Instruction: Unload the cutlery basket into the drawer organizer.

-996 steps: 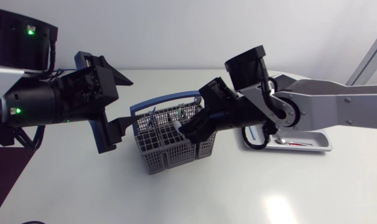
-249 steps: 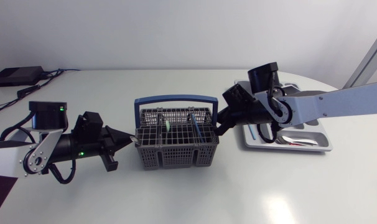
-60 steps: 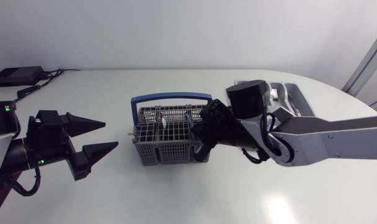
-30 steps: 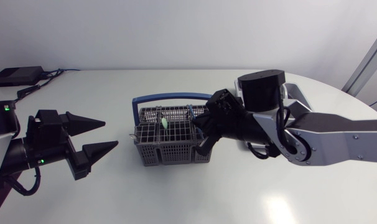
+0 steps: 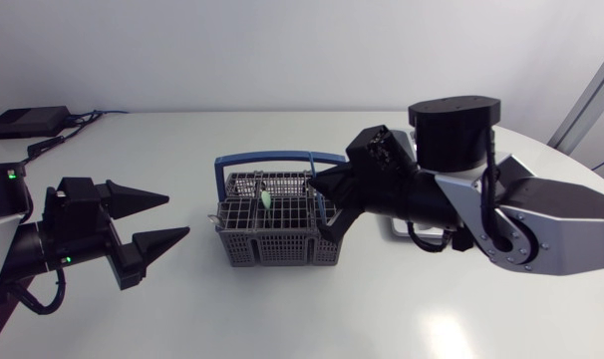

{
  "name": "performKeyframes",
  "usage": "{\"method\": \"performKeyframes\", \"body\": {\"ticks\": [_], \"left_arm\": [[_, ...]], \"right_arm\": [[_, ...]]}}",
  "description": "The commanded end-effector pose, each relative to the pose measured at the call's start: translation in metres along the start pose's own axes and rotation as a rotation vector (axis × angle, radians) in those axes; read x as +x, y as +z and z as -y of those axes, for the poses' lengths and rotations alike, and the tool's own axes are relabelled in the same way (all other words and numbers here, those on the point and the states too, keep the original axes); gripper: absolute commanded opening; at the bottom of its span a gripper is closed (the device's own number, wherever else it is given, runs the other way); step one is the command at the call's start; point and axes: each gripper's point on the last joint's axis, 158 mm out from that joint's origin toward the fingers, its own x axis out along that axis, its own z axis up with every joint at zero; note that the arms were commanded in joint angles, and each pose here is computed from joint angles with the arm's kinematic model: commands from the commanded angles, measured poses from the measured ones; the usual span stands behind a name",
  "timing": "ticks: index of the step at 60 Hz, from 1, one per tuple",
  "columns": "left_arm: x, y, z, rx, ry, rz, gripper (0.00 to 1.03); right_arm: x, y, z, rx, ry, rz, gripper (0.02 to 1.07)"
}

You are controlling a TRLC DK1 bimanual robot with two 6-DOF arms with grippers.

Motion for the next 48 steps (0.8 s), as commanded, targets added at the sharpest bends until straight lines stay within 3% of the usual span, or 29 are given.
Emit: {"method": "performKeyframes", "body": {"ticks": [1,30,48], "left_arm": [[0.001,-0.010,0.004,0.009,-0.007,-0.011,0.99],[0.002,-0.005,0.003,0.020,-0.005,-0.005,0.99],[0.003,0.000,-0.003,0.136,0.008,-0.024,0.98]], "right_arm": [[-0.011,0.014,-0.005,0.033,0.011,0.047,0.08],[-0.090,0.071,0.002,0.117,-0.009,0.182,0.08],[-0.129,0.043,0.093,0.282,-0.177,0.065,0.08]]}}
